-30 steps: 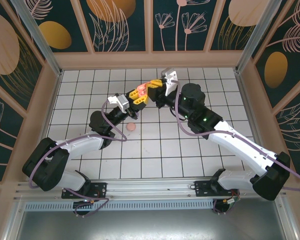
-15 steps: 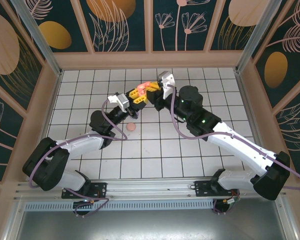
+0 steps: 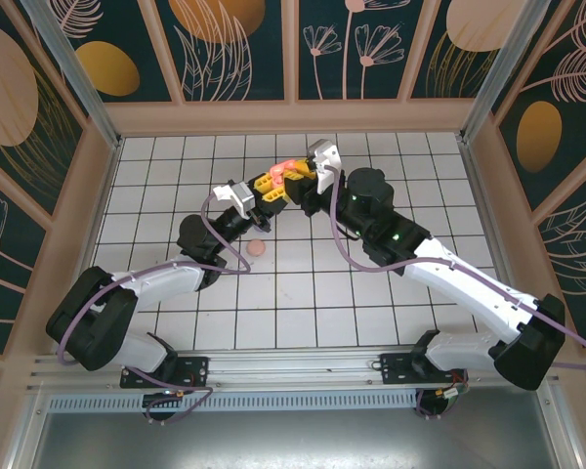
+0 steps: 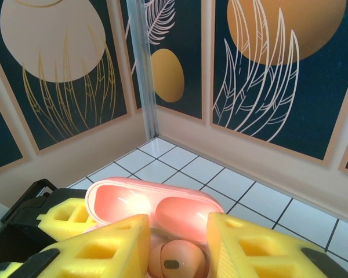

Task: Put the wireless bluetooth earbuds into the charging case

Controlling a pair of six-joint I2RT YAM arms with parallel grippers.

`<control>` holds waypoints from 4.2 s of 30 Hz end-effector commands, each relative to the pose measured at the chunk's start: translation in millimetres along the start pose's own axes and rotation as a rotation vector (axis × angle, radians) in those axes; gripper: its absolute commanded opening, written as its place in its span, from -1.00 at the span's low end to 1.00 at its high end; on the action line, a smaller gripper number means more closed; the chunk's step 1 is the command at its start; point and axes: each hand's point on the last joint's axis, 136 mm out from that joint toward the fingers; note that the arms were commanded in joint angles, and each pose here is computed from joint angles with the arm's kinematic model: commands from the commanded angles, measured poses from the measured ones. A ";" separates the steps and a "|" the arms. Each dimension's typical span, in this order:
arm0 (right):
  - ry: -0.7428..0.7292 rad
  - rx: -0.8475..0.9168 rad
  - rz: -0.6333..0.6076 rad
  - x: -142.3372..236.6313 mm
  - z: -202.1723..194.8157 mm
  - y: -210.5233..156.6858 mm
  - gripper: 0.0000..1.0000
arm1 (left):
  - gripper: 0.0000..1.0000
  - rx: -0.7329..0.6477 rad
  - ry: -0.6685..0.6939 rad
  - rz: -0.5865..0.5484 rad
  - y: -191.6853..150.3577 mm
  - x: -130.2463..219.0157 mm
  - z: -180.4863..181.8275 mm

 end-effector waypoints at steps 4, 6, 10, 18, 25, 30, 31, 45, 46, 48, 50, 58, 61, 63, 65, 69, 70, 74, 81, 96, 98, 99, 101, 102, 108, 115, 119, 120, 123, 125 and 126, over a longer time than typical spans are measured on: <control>0.034 0.010 0.117 -6.4 14.5 -30.9 -0.24 | -1.00 -0.037 -0.091 -0.134 41.9 -11.5 -26.0; 0.030 0.008 0.121 -4.4 13.6 -32.4 -0.20 | -1.00 -0.031 -0.065 -0.131 41.4 -12.1 -21.4; 0.019 0.001 0.124 0.2 11.3 -34.6 -0.07 | -1.00 -0.026 -0.024 -0.130 41.4 -13.9 -13.7; 0.026 -0.016 0.108 8.4 11.2 -28.6 0.11 | -1.00 -0.026 -0.001 -0.126 39.1 -14.6 -8.7; 0.049 -0.031 0.072 14.7 13.4 -15.1 0.22 | -1.00 -0.025 -0.001 -0.116 36.3 -15.2 -8.3; 0.044 -0.038 0.048 16.6 10.6 -4.6 0.31 | -1.00 -0.019 -0.005 -0.110 33.6 -16.1 -8.4; 0.042 -0.040 0.043 17.2 9.6 -2.6 0.32 | -1.00 -0.019 -0.004 -0.109 33.2 -15.9 -8.2; 0.036 -0.166 -0.132 47.5 -20.3 53.8 0.45 | -1.00 -0.001 -0.008 -0.085 19.5 -15.4 -6.2; 0.029 -0.180 -0.147 49.7 -24.3 57.6 0.45 | -1.00 0.002 -0.008 -0.084 18.3 -15.2 -5.9; 0.016 -0.206 -0.168 52.7 -32.4 62.7 0.45 | -1.00 0.004 -0.010 -0.083 16.6 -14.7 -5.9; -0.003 -0.229 -0.177 54.3 -41.3 65.2 0.45 | -1.00 0.005 -0.010 -0.081 14.6 -14.3 -5.6; -0.095 -0.307 -0.067 39.6 -75.1 46.9 0.30 | -1.00 -0.012 -0.023 -0.060 5.7 -11.4 -7.5; -0.093 -0.322 0.004 27.7 -78.6 36.0 0.18 | -1.00 -0.028 -0.028 -0.029 -4.8 -10.1 -7.2; -0.084 -0.331 0.051 20.6 -79.5 29.0 0.08 | -1.00 -0.043 -0.038 0.002 -13.8 -8.7 -8.4; -0.081 -0.340 0.087 14.3 -81.1 25.2 -0.08 | -1.00 -0.063 -0.036 0.037 -23.9 -7.2 -7.1; -0.068 -0.361 0.153 2.7 -83.5 20.7 -0.61 | -1.00 -0.121 -0.033 0.124 -47.6 -2.4 -4.2; -0.062 -0.368 0.168 -0.1 -82.9 19.3 -0.73 | -1.00 -0.130 -0.028 0.141 -52.6 -1.1 -2.9; -0.019 -0.395 0.250 -14.9 -78.2 9.6 -1.00 | -1.00 -0.161 -0.023 0.192 -69.7 4.4 0.0; 0.064 -0.443 0.363 -36.8 -64.5 -13.8 -1.00 | -1.00 -0.151 -0.033 0.186 -71.6 5.6 -1.4; 0.175 -0.436 0.543 -38.6 -25.1 -58.9 -1.00 | -1.00 -0.127 -0.024 0.120 -61.4 -4.6 2.5; 0.184 -0.432 0.570 -33.8 -18.1 -67.0 -1.00 | -1.00 -0.125 -0.019 0.111 -60.0 -6.2 3.8; 0.186 -0.431 0.584 -30.4 -15.5 -71.5 -1.00 | -1.00 -0.124 -0.018 0.108 -59.8 -6.9 4.2; 0.188 -0.432 0.604 -23.8 -11.2 -78.5 -1.00 | -1.00 -0.121 -0.014 0.104 -59.4 -8.0 5.5; 0.189 -0.432 0.612 -19.5 -9.2 -81.3 -1.00 | -1.00 -0.121 -0.010 0.099 -58.6 -8.4 6.4; 0.157 -0.445 0.620 4.6 -8.0 -88.6 -1.00 | -1.00 -0.102 0.005 0.076 -56.1 -9.8 9.3; 0.057 -0.466 0.546 17.1 -27.0 -73.3 -1.00 | -1.00 -0.078 0.000 0.065 -56.3 -12.8 9.9; -0.065 -0.505 0.407 30.8 -60.5 -42.5 -1.00 | -1.00 -0.053 0.007 0.070 -59.5 -11.8 11.3; -0.092 -0.515 0.374 35.6 -67.8 -35.9 -1.00 | -1.00 -0.041 0.011 0.070 -59.7 -11.4 11.9; -0.149 -0.532 0.311 48.0 -81.4 -26.2 -1.00 | -1.00 0.020 0.037 0.074 -63.4 -9.7 16.1; -0.172 -0.540 0.301 53.0 -85.3 -28.9 -0.96 | -1.00 0.079 0.064 0.083 -68.1 -8.7 21.0; -0.178 -0.547 0.302 54.8 -85.3 -32.5 -0.92 | -1.00 0.111 0.075 0.094 -71.6 -9.0 23.1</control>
Point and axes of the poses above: each hand's point on the last joint's axis, 136 mm out from that joint toward the fingers, its own x axis back along the fingers, its own z axis along the line the jaws close on, y = z × x, and after that the axes turned 12 degrees about x, right-handed
